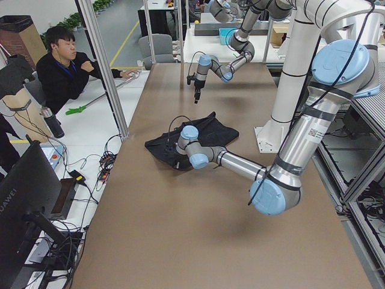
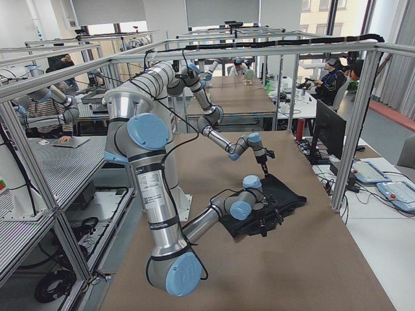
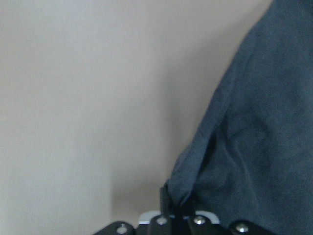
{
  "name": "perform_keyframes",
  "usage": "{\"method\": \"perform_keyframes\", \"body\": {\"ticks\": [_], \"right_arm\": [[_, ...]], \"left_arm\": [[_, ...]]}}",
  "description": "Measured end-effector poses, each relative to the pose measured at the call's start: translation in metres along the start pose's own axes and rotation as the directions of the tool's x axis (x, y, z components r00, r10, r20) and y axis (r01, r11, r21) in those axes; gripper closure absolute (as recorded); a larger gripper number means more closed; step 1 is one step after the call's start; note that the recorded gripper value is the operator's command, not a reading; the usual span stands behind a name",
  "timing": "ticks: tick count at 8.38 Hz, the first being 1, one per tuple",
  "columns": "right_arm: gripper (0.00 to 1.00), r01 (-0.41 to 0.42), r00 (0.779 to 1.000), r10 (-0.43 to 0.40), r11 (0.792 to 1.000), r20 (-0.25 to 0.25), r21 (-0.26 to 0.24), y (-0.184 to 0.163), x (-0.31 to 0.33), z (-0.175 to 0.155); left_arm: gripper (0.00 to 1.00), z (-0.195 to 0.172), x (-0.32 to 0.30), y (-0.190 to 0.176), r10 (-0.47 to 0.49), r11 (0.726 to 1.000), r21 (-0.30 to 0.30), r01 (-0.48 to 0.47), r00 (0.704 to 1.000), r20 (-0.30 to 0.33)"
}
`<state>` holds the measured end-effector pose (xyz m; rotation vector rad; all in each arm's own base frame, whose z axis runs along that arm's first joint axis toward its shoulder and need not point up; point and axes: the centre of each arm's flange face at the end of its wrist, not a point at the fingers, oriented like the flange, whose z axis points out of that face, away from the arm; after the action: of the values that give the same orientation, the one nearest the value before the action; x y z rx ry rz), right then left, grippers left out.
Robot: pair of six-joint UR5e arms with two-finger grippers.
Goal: Fold clothes
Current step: 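Drag the folded shirt with the left gripper, rotating it upright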
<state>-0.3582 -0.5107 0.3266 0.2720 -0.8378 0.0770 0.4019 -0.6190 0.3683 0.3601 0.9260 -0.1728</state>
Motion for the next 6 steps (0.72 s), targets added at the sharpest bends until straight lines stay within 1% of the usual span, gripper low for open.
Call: {"method": "perform_keyframes", "body": {"ticks": [2,3,4,5,6], "right_arm": [[0.06,0.0,1.0,0.0,1.0,-0.003,-0.001,0.0,0.0,0.001],[0.06,0.0,1.0,0.0,1.0,-0.003,-0.001,0.0,0.0,0.002],[0.06,0.0,1.0,0.0,1.0,-0.004,-0.001,0.0,0.0,0.002],[0.06,0.0,1.0,0.0,1.0,-0.004,-0.001,0.0,0.0,0.002],[0.06,-0.001,1.0,0.001,1.0,-0.005,-0.001,0.0,0.001,0.002]], "left_arm": [[1.0,0.027,0.063,-0.084,-0.025,0.999,0.036,0.024,0.999,0.043],[1.0,0.034,0.097,-0.114,-0.036,0.998,0.06,0.032,0.997,0.068],[1.0,0.037,0.127,-0.135,-0.042,0.997,0.075,0.036,0.995,0.087],[1.0,0.035,0.151,-0.148,-0.043,0.996,0.084,0.036,0.995,0.094],[0.58,0.034,0.163,-0.154,-0.042,0.996,0.087,0.034,0.994,0.096]]}}
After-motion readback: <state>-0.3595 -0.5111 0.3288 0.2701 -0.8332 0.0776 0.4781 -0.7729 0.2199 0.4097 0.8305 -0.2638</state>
